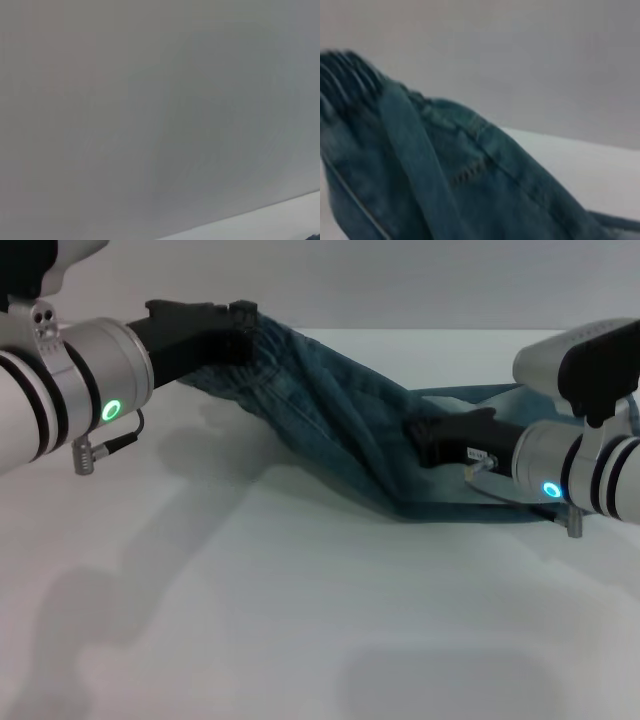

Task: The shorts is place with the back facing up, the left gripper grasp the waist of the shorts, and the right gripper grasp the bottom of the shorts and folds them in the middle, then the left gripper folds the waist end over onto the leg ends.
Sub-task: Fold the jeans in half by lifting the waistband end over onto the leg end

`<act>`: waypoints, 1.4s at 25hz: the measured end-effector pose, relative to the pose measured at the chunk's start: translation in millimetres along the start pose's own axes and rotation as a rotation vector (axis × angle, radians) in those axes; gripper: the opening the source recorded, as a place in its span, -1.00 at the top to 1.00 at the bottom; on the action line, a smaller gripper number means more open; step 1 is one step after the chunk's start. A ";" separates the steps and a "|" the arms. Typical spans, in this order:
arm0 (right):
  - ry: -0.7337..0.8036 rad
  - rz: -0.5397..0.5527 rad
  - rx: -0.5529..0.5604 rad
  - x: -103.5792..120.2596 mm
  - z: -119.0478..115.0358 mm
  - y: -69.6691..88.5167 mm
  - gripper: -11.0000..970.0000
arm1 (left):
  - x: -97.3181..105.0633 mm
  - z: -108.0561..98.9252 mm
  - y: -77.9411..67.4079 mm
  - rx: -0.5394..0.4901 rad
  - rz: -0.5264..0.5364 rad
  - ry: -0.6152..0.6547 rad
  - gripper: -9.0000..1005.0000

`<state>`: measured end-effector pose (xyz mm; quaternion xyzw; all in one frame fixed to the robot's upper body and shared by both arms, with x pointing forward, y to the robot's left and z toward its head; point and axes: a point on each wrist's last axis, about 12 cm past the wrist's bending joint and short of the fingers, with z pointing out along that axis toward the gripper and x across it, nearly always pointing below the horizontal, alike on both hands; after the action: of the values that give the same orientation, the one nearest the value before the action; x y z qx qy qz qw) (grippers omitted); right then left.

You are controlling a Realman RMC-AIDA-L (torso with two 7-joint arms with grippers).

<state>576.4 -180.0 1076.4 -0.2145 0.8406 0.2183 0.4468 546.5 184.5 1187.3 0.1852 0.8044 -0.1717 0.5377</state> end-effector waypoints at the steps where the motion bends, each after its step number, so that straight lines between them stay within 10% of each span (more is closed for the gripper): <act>1: 0.009 0.004 0.003 2.0 1.0 -1.5 0.98 | -1.7 -0.9 -1.5 0.004 0.006 -0.005 0.97; 17: 0.048 -0.073 0.156 -23.9 33.7 -42.9 0.98 | -10.9 -17.3 -17.0 0.036 0.031 -0.045 0.97; 35: 0.041 0.010 0.051 14.1 18.7 -7.5 0.98 | -10.1 -13.1 -17.2 0.041 0.061 -0.037 0.96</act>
<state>585.7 -177.9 1053.7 -0.2033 0.8560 0.1947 0.4337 531.2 174.7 1202.8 0.2176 0.7846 -0.1748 0.5536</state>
